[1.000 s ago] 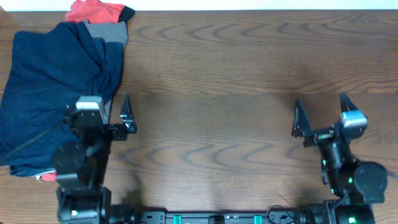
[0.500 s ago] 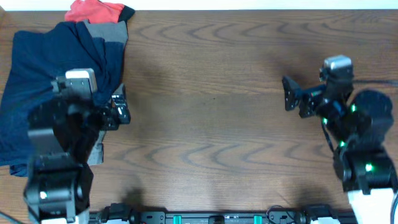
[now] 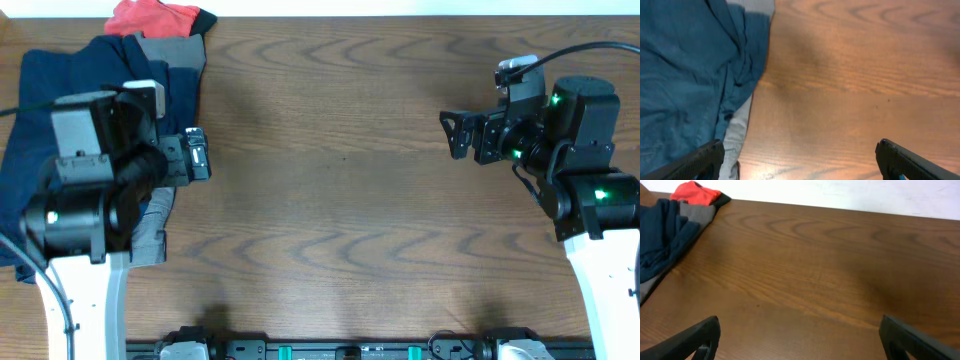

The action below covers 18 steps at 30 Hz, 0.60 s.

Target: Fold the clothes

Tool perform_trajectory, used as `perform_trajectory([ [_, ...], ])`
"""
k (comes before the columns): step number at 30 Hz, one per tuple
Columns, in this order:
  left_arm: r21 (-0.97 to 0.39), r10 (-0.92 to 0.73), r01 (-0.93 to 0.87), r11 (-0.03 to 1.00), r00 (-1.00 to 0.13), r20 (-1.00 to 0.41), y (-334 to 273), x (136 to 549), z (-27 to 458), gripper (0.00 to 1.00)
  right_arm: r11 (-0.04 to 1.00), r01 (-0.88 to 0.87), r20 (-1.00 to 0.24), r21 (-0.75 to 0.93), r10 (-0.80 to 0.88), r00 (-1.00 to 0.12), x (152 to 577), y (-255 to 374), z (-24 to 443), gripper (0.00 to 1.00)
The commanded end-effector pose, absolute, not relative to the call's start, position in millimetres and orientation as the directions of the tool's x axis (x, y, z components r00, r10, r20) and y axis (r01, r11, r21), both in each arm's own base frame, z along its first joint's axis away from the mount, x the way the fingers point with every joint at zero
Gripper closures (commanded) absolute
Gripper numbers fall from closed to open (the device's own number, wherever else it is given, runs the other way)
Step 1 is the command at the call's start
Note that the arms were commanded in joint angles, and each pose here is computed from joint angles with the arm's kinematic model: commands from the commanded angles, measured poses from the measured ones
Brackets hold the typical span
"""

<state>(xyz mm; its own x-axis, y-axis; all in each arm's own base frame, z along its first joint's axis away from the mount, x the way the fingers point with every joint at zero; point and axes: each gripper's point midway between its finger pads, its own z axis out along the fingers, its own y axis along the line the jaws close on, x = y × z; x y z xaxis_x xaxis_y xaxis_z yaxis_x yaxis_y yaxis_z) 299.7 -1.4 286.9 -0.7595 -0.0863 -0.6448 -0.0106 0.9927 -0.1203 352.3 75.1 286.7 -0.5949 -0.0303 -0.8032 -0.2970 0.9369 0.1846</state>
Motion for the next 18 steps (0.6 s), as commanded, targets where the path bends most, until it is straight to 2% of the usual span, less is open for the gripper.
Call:
perform_trajectory([
  [1, -0.125, -0.071, 0.011, 0.992, -0.772, -0.631, -4.7, 304.6, 285.5, 0.02, 0.936, -0.307, -0.821, 0.175, -0.033, -0.569, 354.8, 72.2, 299.2, 0.01],
  [14, -0.131, -0.076, -0.005, 0.991, -0.836, -0.544, -2.6, 327.6, 250.3, 0.03, 0.938, -0.301, -0.818, 0.175, -0.031, -0.575, 357.8, 71.5, 296.3, 0.01],
  [18, -0.148, -0.162, -0.097, 0.984, -0.833, -0.528, 15.6, 338.1, 250.1, 0.02, 0.938, -0.296, -0.802, 0.182, -0.033, -0.596, 364.4, 71.8, 286.1, 0.01],
])
